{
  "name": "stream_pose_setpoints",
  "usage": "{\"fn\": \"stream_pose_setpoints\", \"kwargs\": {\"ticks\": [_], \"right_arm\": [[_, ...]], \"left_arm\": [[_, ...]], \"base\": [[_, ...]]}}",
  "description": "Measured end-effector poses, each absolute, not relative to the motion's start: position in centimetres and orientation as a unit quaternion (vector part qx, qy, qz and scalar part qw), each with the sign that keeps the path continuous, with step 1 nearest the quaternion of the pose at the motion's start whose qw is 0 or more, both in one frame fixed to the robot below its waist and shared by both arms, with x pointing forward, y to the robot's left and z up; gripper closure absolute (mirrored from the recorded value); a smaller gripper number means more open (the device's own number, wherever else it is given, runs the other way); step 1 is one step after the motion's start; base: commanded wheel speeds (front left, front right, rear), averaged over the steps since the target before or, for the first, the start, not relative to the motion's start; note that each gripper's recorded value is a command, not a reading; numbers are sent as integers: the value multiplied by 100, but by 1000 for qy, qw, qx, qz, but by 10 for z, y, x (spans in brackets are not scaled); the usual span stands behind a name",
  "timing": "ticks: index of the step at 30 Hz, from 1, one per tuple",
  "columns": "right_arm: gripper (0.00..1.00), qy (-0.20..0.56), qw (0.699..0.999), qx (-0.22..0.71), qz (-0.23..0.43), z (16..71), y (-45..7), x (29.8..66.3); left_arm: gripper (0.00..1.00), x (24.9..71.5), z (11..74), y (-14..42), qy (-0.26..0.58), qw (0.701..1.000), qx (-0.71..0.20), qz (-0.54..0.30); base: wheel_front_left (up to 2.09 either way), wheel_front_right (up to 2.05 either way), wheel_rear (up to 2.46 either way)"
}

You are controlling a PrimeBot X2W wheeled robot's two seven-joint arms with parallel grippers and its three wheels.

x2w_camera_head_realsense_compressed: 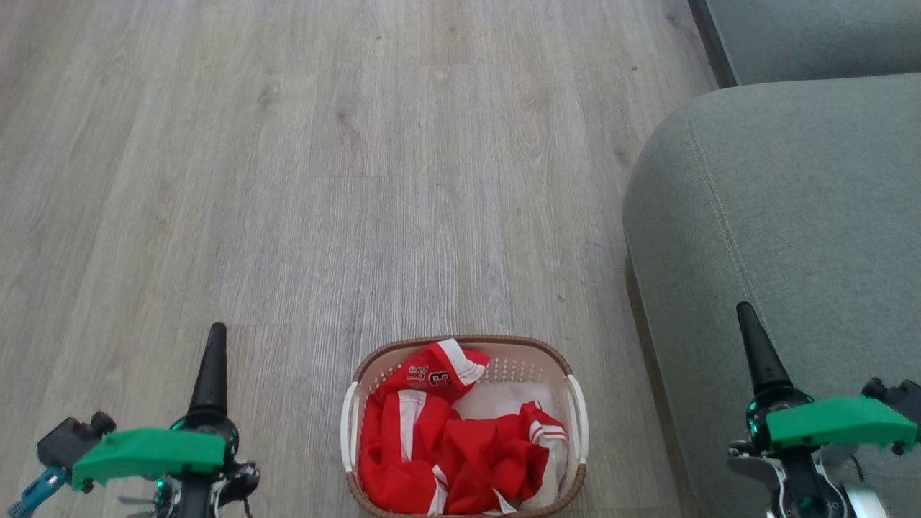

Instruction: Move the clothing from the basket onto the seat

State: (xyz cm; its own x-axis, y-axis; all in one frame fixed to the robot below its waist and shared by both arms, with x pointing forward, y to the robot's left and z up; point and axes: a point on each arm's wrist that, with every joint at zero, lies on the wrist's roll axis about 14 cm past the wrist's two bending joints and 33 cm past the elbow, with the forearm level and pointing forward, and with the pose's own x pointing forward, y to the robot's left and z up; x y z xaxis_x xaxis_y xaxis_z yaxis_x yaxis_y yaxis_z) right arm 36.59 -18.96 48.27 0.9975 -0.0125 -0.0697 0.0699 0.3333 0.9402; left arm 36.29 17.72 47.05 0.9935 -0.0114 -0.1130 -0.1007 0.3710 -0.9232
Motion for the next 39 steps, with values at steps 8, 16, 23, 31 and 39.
{"fn": "stream_pose_setpoints", "kwargs": {"ticks": [8,16,23,31,39], "right_arm": [[0,26,856,516,-15,485,-186,367],[0,17,885,464,-8,491,-185,368],[0,12,906,424,0,494,-183,368],[0,7,924,383,8,496,-179,369],[0,0,940,342,15,499,-176,371]], "left_arm": [[0,365,475,178,45,868,-494,21],[0,365,478,176,43,901,-431,13],[0,366,481,172,40,921,-387,5],[0,367,485,172,29,939,-343,0],[0,368,490,171,17,954,-299,-6]], "base": [[0,0,0],[0,0,0],[0,0,0],[0,0,0],[0,0,0]]}}
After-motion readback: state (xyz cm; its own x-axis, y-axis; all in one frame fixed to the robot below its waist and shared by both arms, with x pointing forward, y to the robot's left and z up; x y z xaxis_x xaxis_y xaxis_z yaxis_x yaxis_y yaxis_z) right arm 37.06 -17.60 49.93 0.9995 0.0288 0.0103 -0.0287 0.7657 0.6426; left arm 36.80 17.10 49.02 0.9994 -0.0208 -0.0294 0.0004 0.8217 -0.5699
